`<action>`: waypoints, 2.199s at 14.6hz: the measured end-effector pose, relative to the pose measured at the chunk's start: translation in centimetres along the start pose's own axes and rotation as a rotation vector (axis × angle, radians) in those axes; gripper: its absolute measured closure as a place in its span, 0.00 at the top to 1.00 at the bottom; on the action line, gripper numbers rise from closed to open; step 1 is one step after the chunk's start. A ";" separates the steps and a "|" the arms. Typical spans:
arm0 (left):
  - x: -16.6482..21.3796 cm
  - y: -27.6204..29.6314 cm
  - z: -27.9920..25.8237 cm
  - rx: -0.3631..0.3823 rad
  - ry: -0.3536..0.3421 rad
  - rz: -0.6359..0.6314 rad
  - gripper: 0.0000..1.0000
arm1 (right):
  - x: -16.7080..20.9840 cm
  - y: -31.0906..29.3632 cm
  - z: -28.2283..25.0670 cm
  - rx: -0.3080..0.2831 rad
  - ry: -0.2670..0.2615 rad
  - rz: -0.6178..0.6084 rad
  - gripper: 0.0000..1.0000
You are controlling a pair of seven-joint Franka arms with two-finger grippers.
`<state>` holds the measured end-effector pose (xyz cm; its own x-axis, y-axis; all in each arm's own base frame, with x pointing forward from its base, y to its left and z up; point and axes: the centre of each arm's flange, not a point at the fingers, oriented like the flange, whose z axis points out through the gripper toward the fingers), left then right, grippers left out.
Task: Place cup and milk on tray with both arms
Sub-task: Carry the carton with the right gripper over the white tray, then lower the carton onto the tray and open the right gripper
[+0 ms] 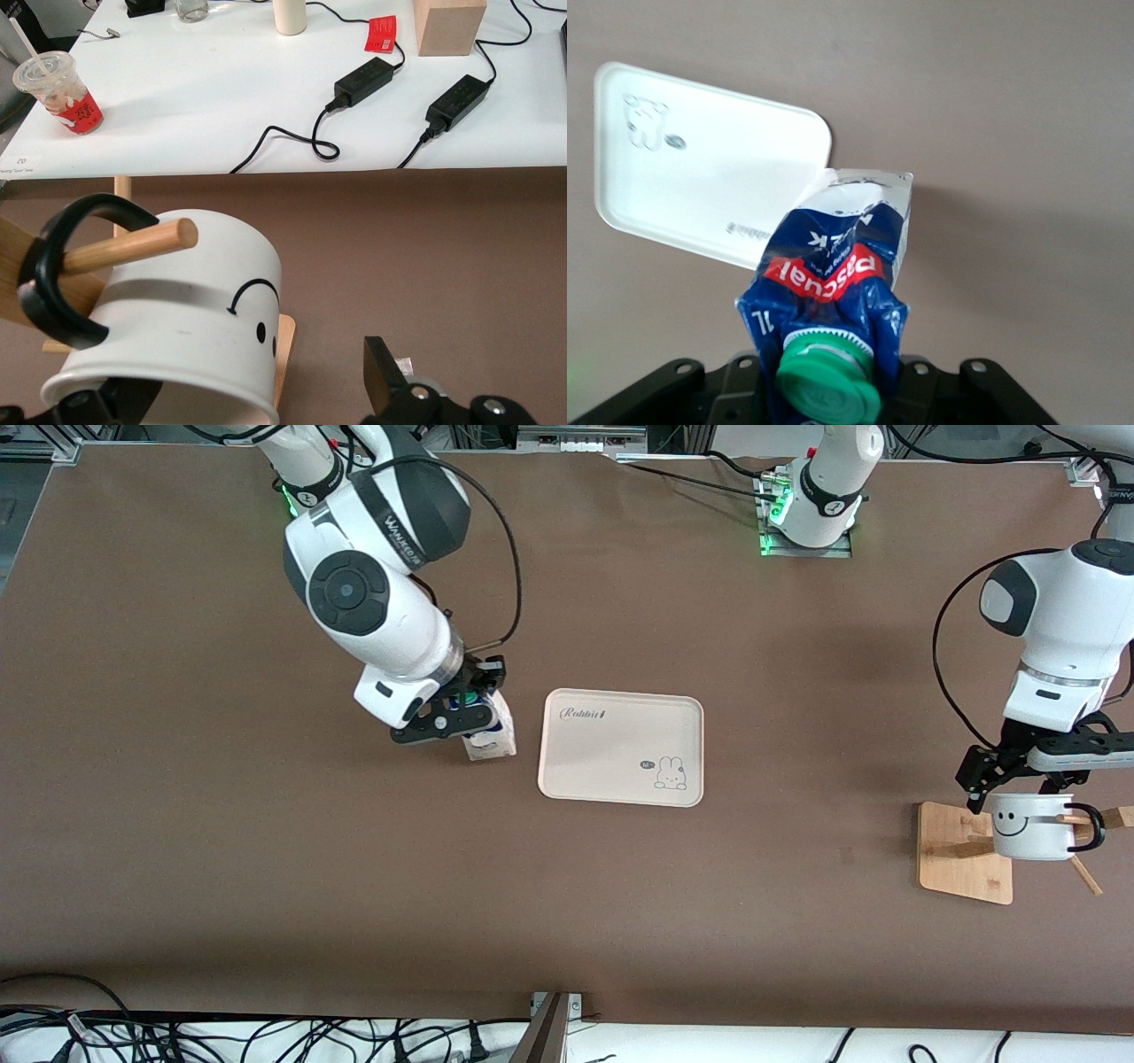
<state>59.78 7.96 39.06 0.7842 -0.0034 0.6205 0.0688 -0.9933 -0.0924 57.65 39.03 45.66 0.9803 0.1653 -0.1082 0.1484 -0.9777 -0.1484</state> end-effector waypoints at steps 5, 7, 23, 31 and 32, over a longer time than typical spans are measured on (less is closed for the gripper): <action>-0.2 0.1 0.5 -0.002 0.020 0.001 1.00 | 1.4 -4.4 2.0 0.048 0.032 0.105 0.30; -0.1 0.1 0.5 -0.002 0.026 0.001 1.00 | 1.1 -6.7 4.6 0.047 0.019 0.148 0.30; -0.5 0.9 1.4 -0.014 0.040 -0.010 0.89 | 0.8 -10.5 13.6 0.027 -0.025 0.178 0.30; -0.5 0.9 1.4 -0.015 0.041 -0.047 0.26 | 1.1 -10.9 15.3 0.037 -0.011 0.179 0.40; -0.5 0.9 1.4 -0.015 0.042 -0.048 0.26 | 1.3 -10.8 15.2 0.036 -0.008 0.182 0.48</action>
<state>60.29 7.23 37.56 0.7540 0.0394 0.6557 0.0961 -0.9941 -0.0508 55.34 51.74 32.20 0.9895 -0.0128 -0.1438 -0.0361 -0.9863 -0.1611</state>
